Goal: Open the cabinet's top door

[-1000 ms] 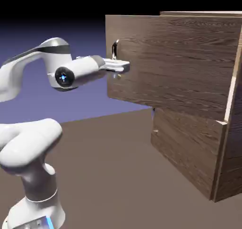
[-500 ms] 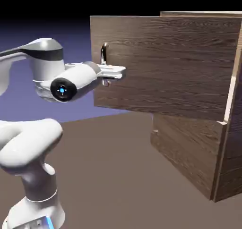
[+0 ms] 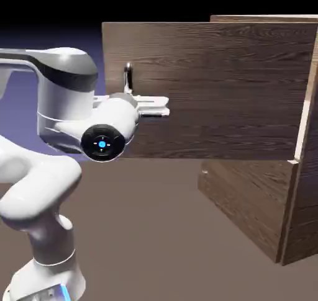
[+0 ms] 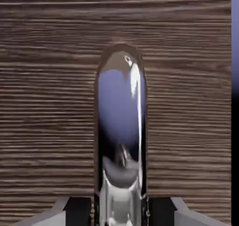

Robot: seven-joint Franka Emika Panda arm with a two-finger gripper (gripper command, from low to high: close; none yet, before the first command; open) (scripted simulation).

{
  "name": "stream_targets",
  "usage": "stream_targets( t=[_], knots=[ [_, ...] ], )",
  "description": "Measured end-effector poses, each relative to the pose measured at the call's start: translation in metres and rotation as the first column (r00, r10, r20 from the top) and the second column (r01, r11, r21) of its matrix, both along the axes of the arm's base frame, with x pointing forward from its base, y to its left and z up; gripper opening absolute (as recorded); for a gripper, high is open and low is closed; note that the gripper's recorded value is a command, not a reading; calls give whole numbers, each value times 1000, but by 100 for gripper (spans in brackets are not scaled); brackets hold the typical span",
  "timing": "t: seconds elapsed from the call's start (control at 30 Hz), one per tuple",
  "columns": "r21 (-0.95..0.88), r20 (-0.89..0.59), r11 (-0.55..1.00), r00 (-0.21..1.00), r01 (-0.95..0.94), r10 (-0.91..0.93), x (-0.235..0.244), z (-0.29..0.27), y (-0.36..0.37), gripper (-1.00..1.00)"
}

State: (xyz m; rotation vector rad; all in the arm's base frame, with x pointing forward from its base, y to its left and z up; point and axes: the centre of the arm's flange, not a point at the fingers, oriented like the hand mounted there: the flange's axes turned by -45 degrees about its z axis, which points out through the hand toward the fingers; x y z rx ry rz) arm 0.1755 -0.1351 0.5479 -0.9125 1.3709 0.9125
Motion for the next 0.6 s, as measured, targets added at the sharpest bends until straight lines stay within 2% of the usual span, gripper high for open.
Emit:
stream_targets(
  t=[0.6],
  knots=[
    [0, 0, 940, 940, -341, 341, 16, 0, -159, -100]
  ],
)
